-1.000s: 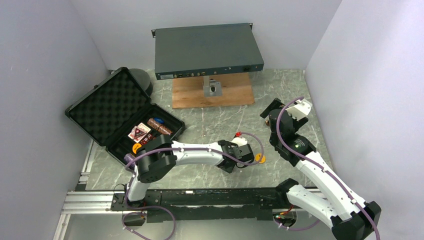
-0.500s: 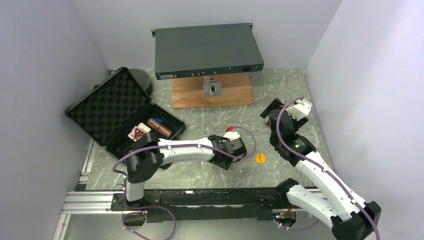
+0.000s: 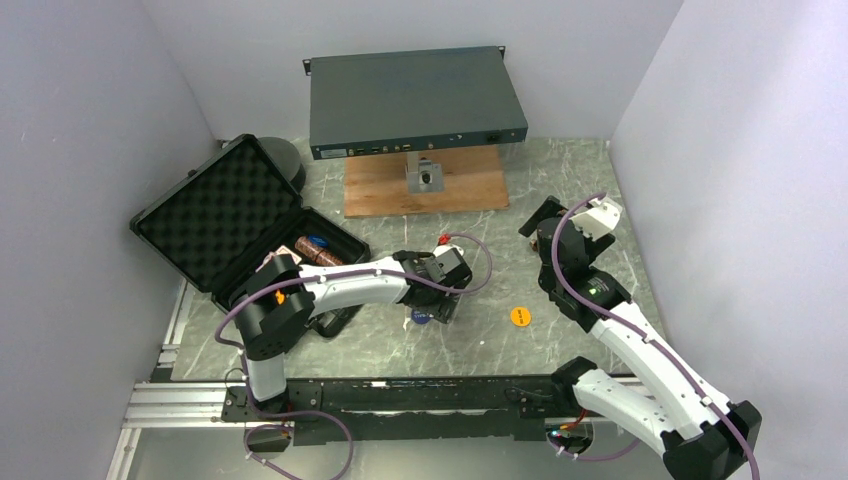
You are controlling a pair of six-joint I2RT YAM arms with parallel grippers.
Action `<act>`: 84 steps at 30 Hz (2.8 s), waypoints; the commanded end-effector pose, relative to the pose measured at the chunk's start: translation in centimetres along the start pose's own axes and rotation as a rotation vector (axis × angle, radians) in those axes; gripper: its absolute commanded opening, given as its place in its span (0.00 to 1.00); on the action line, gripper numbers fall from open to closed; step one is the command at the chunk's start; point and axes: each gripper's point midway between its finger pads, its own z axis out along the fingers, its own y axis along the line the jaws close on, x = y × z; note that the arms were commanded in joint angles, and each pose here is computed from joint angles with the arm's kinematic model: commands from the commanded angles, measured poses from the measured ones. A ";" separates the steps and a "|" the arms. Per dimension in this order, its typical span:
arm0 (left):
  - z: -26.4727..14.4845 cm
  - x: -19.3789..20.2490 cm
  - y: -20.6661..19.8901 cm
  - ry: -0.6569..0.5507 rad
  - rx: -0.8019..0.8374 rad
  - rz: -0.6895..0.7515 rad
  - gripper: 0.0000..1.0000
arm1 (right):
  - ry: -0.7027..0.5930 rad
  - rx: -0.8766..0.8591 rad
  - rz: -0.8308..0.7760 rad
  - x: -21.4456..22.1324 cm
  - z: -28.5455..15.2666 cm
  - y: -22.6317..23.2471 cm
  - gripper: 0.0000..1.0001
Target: Pack up texas hold em set
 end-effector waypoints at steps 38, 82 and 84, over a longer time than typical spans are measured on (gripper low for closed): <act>3.8 5.7 1.7 0.183 -0.056 -0.067 0.56 | -0.017 -0.003 0.001 -0.3 0.3 0.4 1.00; -2.6 2.1 5.2 0.069 -0.224 -0.046 0.36 | -0.010 -0.011 0.003 -0.1 0.3 0.5 1.00; -2.9 1.9 5.5 0.059 -0.231 -0.051 0.36 | -0.009 -0.012 0.003 -0.1 0.3 0.6 1.00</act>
